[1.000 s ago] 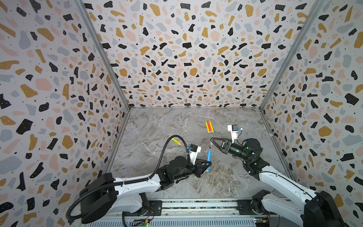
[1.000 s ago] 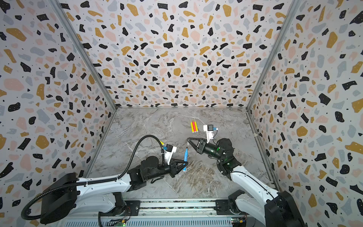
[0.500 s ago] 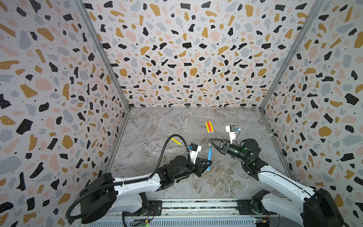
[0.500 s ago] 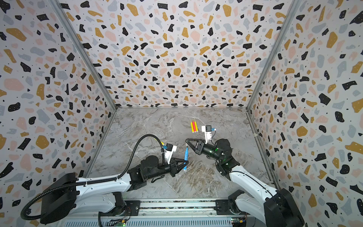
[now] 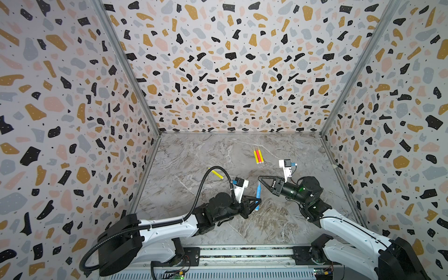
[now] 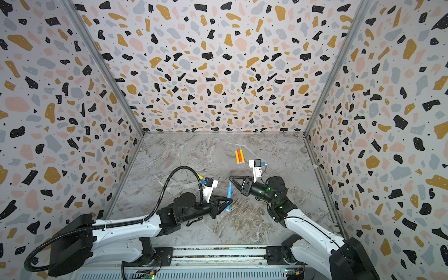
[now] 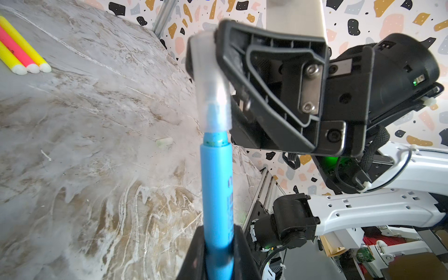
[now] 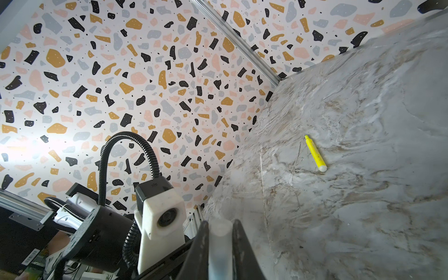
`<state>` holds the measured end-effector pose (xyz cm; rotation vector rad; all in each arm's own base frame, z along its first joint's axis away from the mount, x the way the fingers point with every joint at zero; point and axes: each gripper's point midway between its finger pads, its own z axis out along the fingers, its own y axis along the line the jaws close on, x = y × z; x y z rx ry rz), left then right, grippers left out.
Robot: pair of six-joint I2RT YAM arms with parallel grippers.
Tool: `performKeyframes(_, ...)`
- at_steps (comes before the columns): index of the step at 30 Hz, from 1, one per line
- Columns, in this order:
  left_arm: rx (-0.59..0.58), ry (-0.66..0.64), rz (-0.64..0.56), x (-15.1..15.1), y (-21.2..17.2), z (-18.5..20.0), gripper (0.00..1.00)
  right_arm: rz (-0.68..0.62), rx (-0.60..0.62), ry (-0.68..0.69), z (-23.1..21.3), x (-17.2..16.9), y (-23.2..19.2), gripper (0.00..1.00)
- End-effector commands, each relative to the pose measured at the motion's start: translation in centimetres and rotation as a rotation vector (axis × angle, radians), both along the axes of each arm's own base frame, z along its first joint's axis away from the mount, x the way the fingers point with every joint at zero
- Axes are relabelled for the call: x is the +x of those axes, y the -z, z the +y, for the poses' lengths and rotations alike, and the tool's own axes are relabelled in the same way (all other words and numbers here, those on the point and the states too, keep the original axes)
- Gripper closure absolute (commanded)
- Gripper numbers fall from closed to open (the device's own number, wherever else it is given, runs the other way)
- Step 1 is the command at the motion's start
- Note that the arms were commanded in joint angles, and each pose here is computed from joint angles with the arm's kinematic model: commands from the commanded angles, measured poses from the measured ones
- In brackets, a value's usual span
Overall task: Insert the pens into the pen caps
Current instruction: 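Lower the clear cap onto the blue marker tip with the right gripper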
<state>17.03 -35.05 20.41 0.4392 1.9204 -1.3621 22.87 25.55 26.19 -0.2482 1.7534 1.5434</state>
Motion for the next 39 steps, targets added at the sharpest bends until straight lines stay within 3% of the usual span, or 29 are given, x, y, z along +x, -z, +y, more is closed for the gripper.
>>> performKeyframes(1,-0.107,-0.014,-0.072,0.5,-4.2,-0.4,1.00,-0.012,0.006,-0.007,-0.1,-0.6,-0.1,0.97)
performKeyframes(14,-0.164,0.000,-0.096,0.0,-5.5,-0.1,1.00,-0.039,0.009,-0.085,0.7,-2.4,0.3,0.90)
performKeyframes(16,-0.156,-0.002,-0.099,0.1,-5.4,-0.1,1.00,-0.051,0.009,-0.088,0.7,-2.5,-0.1,0.85)
performKeyframes(21,-0.128,-0.005,-0.101,0.2,-4.6,0.0,1.00,-0.080,-0.018,-0.073,0.6,-2.3,-0.7,0.59)
performKeyframes(23,-0.123,-0.006,-0.102,0.1,-4.5,0.1,1.00,-0.091,-0.037,-0.057,0.4,-2.2,-1.0,0.55)
performKeyframes(39,-0.043,-0.050,-0.146,0.4,-3.6,1.5,1.00,-0.191,-0.126,0.039,-1.3,-0.7,-5.5,0.51)
